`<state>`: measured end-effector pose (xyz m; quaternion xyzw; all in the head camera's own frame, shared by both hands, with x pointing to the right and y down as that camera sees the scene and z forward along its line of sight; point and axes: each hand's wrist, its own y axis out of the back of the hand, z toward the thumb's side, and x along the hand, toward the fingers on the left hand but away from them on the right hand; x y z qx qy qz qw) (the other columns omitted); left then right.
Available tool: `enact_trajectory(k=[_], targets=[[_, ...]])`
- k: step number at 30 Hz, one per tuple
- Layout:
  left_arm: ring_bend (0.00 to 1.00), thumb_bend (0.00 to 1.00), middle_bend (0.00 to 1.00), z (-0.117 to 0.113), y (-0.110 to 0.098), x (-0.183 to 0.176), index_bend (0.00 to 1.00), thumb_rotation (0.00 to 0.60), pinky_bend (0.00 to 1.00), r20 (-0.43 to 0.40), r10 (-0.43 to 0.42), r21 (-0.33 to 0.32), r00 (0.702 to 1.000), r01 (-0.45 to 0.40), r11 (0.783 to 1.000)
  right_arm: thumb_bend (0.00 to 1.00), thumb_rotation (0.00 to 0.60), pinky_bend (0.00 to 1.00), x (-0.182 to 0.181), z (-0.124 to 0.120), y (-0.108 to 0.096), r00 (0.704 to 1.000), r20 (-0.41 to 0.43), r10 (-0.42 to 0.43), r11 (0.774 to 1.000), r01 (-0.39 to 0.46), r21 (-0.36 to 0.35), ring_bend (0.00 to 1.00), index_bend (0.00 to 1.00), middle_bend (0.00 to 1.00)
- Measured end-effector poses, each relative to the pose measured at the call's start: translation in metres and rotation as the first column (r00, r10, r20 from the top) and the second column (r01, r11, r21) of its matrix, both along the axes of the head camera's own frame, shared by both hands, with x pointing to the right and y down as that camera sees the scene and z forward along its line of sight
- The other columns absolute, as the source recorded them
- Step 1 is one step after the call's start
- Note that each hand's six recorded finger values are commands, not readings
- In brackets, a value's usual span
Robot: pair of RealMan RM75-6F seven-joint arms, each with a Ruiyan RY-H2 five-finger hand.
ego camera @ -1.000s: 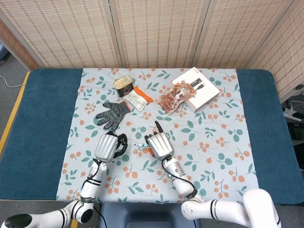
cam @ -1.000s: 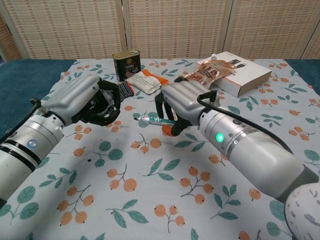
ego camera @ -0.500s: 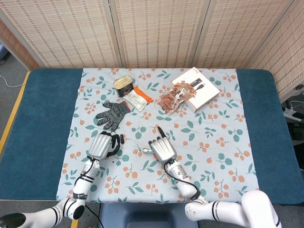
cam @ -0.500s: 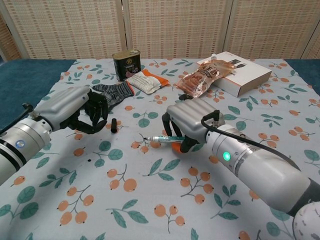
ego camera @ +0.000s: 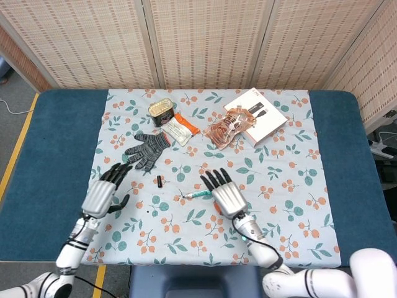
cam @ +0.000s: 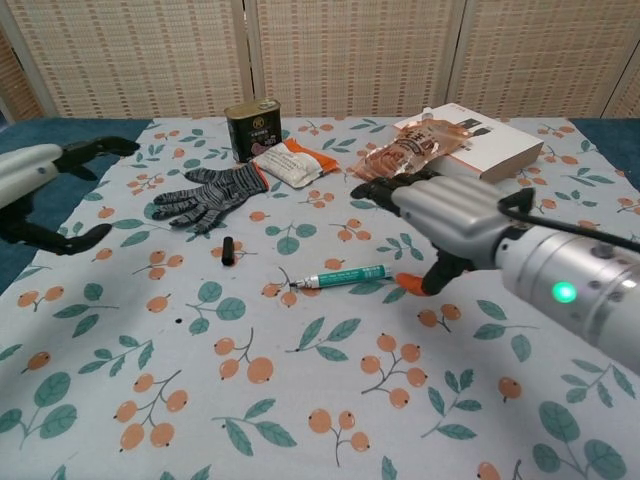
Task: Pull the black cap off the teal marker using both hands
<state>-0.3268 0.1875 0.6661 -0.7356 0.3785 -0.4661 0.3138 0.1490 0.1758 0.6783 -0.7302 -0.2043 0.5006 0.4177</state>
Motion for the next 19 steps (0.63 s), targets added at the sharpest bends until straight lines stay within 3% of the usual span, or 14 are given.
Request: enact_trajectory(k=[5, 9, 12, 15, 19], targets=[[0.0, 0.41, 0.0, -0.027, 0.035, -0.08, 0.0, 0.6, 0.03, 0.147, -0.082, 0.012, 0.986, 0.081, 0.997, 0.24, 0.6, 0.0, 0.1, -0.052, 0.004, 0.987, -0.113, 0.113, 0.989, -0.101, 0.112, 0.0, 0.0, 0.0], [0.0, 0.4, 0.0, -0.044, 0.047, -0.112, 0.0, 0.6, 0.02, 0.281, -0.068, 0.054, 0.957, 0.054, 0.997, 0.24, 0.6, 0.0, 0.19, -0.088, 0.03, 0.939, -0.191, 0.287, 0.94, -0.237, 0.246, 0.0, 0.0, 0.0], [0.0, 0.4, 0.0, -0.051, 0.047, -0.12, 0.0, 0.6, 0.02, 0.308, -0.061, 0.078, 0.95, 0.039, 0.996, 0.24, 0.6, 0.0, 0.238, -0.106, 0.048, 0.908, -0.197, 0.37, 0.904, -0.303, 0.303, 0.0, 0.0, 0.0], [0.0, 0.4, 0.0, -0.056, 0.048, -0.119, 0.0, 0.6, 0.02, 0.308, -0.046, 0.094, 0.95, 0.018, 0.995, 0.24, 0.6, 0.0, 0.268, -0.125, 0.055, 0.897, -0.204, 0.393, 0.889, -0.313, 0.333, 0.0, 0.0, 0.0], [0.0, 0.4, 0.0, -0.059, 0.052, -0.113, 0.0, 0.6, 0.02, 0.299, -0.014, 0.093, 0.954, -0.014, 0.996, 0.24, 0.6, 0.0, 0.279, -0.139, 0.064, 0.888, -0.193, 0.417, 0.883, -0.344, 0.32, 0.0, 0.0, 0.0]])
